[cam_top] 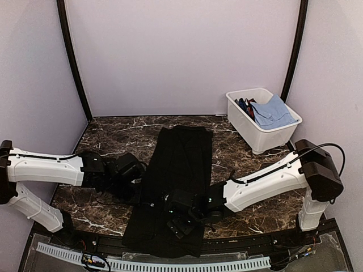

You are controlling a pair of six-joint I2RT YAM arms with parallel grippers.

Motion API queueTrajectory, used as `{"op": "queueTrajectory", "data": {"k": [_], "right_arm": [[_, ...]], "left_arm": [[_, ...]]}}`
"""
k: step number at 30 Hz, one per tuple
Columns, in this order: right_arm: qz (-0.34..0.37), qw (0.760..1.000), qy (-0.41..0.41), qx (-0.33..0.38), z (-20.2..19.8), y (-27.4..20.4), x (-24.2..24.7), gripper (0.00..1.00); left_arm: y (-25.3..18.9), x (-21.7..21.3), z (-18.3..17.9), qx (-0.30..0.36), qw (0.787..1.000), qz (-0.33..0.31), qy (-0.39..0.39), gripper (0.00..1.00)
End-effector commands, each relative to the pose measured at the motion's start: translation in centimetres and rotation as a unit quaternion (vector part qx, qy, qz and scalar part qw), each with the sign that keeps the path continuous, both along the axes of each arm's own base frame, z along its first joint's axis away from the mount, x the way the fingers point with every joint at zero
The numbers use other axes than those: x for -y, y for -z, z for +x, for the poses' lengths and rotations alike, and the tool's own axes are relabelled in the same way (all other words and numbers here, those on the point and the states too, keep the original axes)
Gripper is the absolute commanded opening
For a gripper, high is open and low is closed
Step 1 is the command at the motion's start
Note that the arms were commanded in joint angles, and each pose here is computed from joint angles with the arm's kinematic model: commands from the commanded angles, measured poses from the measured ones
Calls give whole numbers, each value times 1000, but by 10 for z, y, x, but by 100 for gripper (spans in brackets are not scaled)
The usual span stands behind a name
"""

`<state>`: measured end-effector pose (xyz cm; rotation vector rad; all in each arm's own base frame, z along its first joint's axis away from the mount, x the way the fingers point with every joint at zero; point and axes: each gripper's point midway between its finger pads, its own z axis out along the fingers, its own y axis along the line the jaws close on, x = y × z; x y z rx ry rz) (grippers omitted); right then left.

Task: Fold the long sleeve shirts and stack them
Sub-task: Flatten out the square-folded shirt at the center of the board.

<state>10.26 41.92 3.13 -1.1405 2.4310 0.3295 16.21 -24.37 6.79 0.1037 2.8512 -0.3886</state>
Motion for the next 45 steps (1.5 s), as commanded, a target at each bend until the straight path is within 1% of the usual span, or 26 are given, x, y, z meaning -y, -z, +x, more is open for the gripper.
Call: {"op": "queueTrajectory", "data": {"k": [1, 4, 6, 11, 15, 18, 20, 22, 29, 35, 40, 44, 45], "right_arm": [[-12, 1000, -8, 13, 0, 6, -5, 90], [-10, 1000, 2, 16, 4, 6, -4, 86], [-2, 1000, 13, 11, 7, 6, -4, 82], [14, 999, 29, 6, 14, 1, -4, 63], [30, 999, 43, 4, 20, -9, -4, 41], [44, 997, 61, -1, 28, -16, 1, 20], [53, 996, 72, -5, 34, -21, 4, 9], [63, 995, 81, -3, 39, -29, 6, 1], [87, 990, 115, 10, 58, -58, 17, 0], [94, 981, 166, 34, 89, -83, 45, 0], [88, 969, 220, 71, 125, -112, 82, 0], [87, 952, 274, 105, 161, -140, 125, 0], [88, 947, 288, 116, 172, -150, 138, 0]], "left_arm": [[-25, -10, 15, 38, 999, 5, -29, 0], [-37, -11, 26, 56, 998, 2, -40, 0], [-43, -13, 33, 65, 997, 4, -44, 0], [-57, -20, 48, 85, 995, 4, -57, 0], [-66, -25, 58, 97, 993, 9, -65, 0], [-72, -27, 65, 105, 992, 10, -70, 0], [-75, -30, 70, 111, 991, 10, -76, 0], [-80, -33, 76, 117, 990, 9, -81, 0], [-97, -47, 103, 144, 984, 10, -105, 0], [-124, -74, 145, 180, 973, 14, -142, 0], [-155, -101, 177, 215, 961, 10, -177, 0], [-180, -138, 210, 244, 945, 6, -218, 0], [-183, -153, 217, 248, 941, 9, -230, 0]]}}
